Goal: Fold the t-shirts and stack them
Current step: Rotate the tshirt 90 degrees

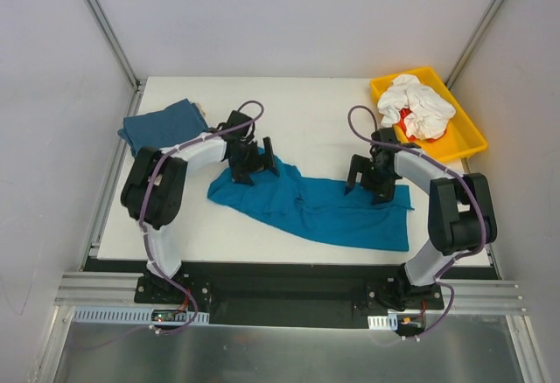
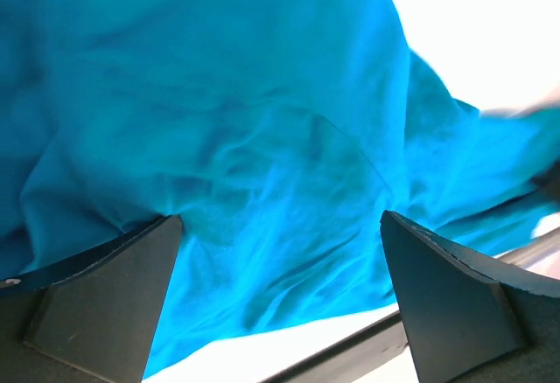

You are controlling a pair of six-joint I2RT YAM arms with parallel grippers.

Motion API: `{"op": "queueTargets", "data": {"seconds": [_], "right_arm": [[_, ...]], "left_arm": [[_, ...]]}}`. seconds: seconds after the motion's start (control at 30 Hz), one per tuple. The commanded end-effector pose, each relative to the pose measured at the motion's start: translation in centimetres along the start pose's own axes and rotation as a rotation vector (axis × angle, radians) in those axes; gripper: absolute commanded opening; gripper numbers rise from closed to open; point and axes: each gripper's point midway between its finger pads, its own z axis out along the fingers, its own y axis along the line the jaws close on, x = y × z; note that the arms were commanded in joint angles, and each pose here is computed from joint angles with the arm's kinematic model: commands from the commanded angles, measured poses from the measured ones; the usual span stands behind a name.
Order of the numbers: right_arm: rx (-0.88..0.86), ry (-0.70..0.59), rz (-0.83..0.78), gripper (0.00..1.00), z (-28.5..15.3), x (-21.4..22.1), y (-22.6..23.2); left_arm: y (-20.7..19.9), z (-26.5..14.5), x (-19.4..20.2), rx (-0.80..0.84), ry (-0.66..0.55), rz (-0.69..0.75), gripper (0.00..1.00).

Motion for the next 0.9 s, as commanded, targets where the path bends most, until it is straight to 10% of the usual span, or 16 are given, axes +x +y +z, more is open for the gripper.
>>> {"op": "queueTargets", "data": {"seconds": [0.0, 0.63, 0.87], "right_arm": [[-0.016, 0.062, -0.015, 0.97, 0.2, 2.8, -1.4], [-0.389, 0.305, -0.282, 0.96, -3.2, 17.8, 9.6], [-0.350, 0.082, -0.432, 0.96, -6.9, 13.2, 11.6]], "left_arm": [[-2.4, 3.5, -3.8, 0.081, 0.009, 0.081, 0.99], [-14.0, 11.0, -21.5, 0.405, -0.129, -0.213, 0.99], [-17.0, 9.2, -20.8, 0.511, -0.131, -0.128, 0.99]]}}
